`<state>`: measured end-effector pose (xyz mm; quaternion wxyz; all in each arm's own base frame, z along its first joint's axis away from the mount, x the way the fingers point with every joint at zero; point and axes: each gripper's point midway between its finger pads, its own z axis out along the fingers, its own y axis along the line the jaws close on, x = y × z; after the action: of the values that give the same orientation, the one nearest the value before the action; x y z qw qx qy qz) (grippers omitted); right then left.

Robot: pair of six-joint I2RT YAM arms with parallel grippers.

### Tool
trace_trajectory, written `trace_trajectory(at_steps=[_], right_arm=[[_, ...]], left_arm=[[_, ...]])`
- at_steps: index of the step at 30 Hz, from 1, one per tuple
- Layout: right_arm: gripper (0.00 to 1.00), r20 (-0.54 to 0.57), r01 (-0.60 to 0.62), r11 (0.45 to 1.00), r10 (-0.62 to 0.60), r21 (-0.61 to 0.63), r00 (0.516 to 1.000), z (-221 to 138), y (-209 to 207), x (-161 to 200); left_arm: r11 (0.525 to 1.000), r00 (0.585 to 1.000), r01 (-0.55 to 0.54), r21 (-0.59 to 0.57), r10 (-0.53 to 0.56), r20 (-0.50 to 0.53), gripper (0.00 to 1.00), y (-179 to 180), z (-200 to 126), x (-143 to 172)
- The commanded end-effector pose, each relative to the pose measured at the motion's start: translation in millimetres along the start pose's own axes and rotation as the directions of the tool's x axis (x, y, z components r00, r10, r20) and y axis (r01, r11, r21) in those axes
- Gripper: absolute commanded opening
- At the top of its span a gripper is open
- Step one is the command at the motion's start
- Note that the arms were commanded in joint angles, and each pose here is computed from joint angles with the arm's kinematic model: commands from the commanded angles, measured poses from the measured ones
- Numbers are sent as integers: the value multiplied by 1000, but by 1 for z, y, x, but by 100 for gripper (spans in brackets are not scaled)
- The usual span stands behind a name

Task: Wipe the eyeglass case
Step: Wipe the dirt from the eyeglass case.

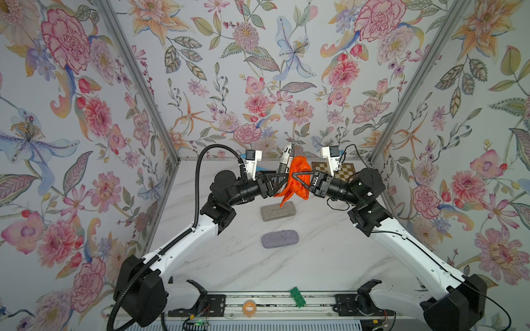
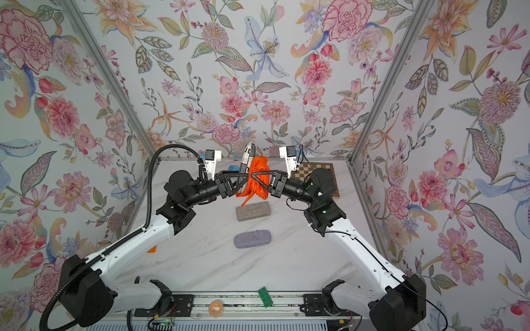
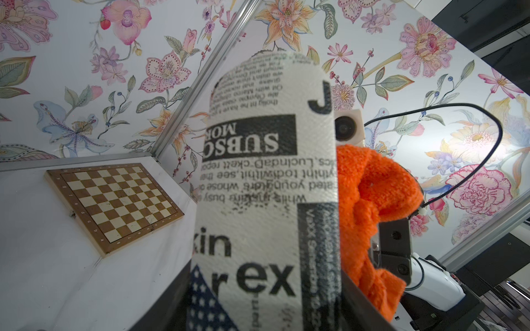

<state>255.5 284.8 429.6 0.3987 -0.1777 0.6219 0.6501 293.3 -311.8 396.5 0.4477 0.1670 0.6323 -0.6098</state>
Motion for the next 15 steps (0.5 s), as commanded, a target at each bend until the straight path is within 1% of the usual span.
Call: trace_trajectory(at_steps=[1, 3, 6, 9, 12, 15], right_arm=[[0, -121, -10, 996, -1, -91, 993, 13, 16, 23], [0, -104, 26, 993, -38, -114, 994, 17, 24, 5], [0, -39, 98, 991, -102, -86, 994, 16, 19, -40], [0, 12, 129, 991, -129, -46, 992, 14, 7, -75], [0, 34, 138, 990, -136, -33, 990, 12, 0, -92], [0, 42, 141, 990, -140, -16, 989, 5, -4, -95]], left_arm=[[992, 997, -68, 104, 63, 48, 26, -34, 6, -26], [992, 998, -56, 113, 52, 38, 27, -34, 6, -21], [992, 999, -31, 119, 30, 11, 27, -33, 1, -10], [990, 999, -9, 138, 13, -32, 27, -36, -2, 6], [991, 998, 8, 136, 0, -60, 27, -35, -7, 16], [991, 998, 2, 132, 7, -60, 26, -35, -11, 20]])
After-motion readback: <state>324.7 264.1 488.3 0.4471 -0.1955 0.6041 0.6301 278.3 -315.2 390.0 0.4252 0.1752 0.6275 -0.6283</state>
